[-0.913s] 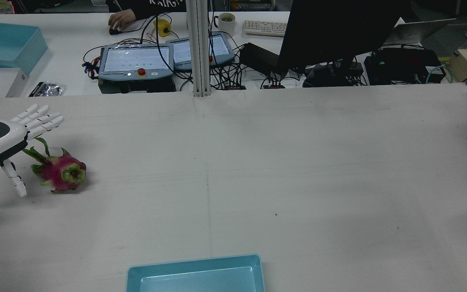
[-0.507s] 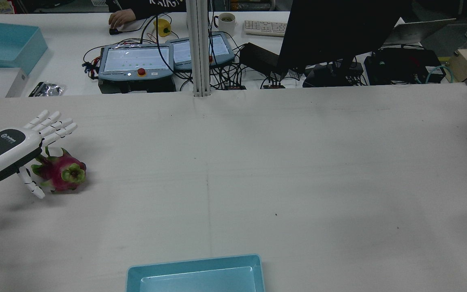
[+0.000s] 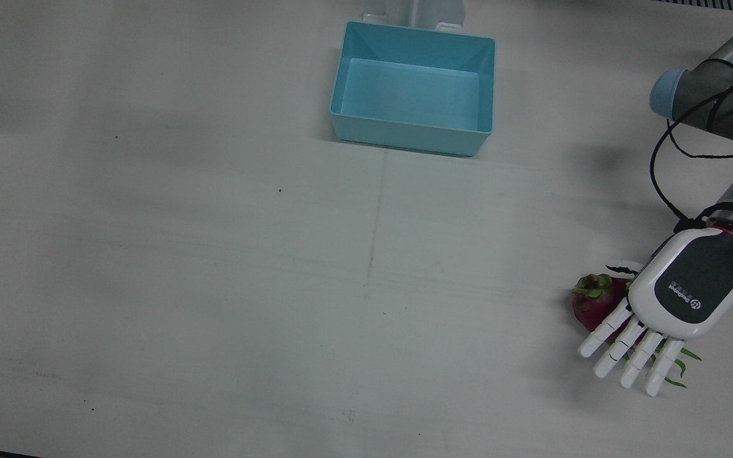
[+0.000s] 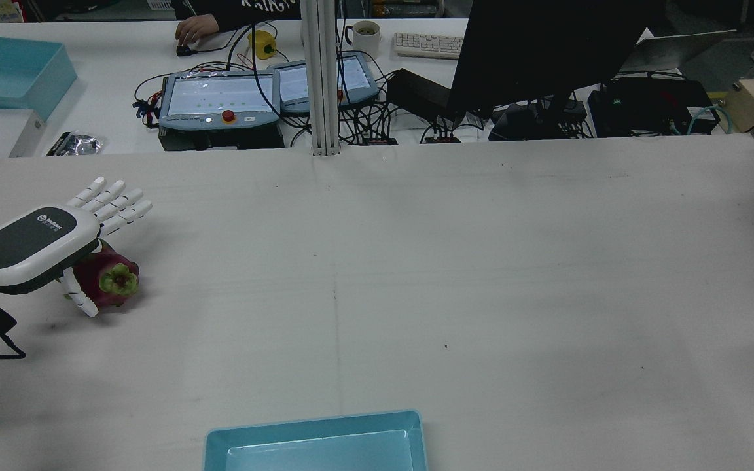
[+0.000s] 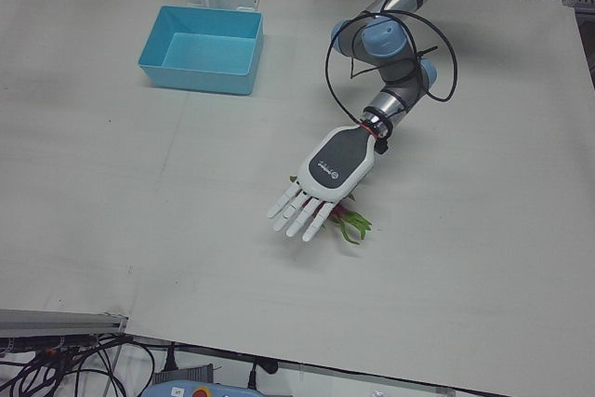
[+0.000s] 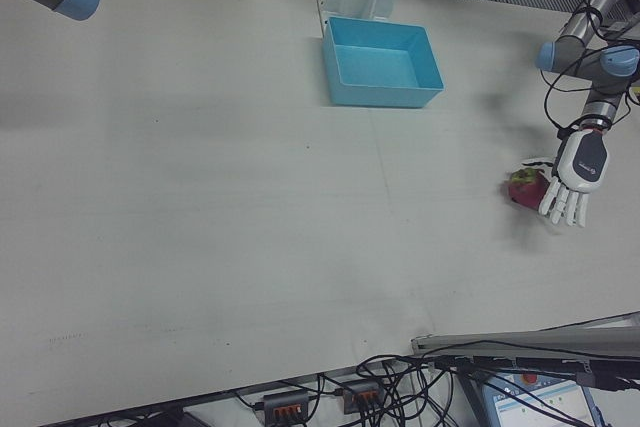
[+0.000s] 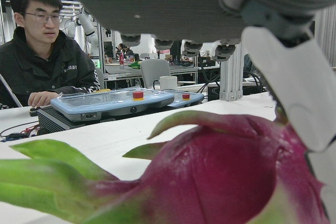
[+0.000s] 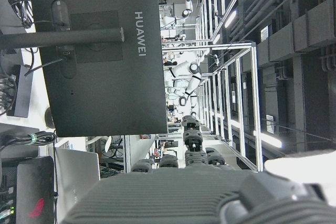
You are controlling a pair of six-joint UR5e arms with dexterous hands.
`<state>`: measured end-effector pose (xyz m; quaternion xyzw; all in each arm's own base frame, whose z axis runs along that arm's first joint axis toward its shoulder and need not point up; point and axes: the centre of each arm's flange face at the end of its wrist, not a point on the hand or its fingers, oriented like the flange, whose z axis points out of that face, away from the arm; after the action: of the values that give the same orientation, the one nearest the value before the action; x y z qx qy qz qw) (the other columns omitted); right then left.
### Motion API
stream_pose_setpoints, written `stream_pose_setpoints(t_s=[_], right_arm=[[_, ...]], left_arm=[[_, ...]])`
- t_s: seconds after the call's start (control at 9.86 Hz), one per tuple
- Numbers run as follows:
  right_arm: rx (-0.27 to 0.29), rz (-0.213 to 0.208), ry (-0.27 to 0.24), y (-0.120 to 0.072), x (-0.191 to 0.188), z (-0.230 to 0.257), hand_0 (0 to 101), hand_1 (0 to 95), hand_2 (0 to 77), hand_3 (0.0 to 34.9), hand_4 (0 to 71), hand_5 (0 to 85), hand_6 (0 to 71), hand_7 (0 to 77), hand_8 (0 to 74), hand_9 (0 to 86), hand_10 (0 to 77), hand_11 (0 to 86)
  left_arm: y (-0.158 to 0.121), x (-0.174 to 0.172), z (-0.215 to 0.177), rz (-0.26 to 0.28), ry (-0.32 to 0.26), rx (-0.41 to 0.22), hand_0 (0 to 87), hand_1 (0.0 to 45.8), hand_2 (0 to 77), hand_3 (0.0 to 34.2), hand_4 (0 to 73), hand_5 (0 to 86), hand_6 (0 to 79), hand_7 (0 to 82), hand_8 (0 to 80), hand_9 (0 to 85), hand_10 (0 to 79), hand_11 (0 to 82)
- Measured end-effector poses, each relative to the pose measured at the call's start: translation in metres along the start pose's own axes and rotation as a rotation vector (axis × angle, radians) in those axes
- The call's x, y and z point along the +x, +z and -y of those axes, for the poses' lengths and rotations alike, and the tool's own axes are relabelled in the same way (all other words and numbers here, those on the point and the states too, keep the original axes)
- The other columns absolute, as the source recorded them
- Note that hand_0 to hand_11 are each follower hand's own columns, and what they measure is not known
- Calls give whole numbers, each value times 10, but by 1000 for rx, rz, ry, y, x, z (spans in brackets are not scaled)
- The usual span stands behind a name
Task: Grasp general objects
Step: 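Lower the left hand over the pink dragon fruit and close fingers around it, then tighten the left hand grip and lift the dragon fruit off the table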
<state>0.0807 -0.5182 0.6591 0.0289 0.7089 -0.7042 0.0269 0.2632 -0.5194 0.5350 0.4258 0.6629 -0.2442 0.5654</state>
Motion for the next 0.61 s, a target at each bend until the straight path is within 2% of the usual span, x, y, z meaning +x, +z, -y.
stream_pose_setpoints(t_s=[0.1,0.61], right_arm=[[0,0,0,0,0,0,0,65,16,0,0,0,0,0,0,11,0,5],[0,0,1,0,0,0,0,65,16,0,0,0,0,0,0,11,0,11]], left_arm=[[6,2,-5,5,15,-9,499,5,109,74,0,22,11,65,16,11,5,11],[16,6,-18,36,72,-37,494,0,87,63,0,22,11,65,11,16,5,11]])
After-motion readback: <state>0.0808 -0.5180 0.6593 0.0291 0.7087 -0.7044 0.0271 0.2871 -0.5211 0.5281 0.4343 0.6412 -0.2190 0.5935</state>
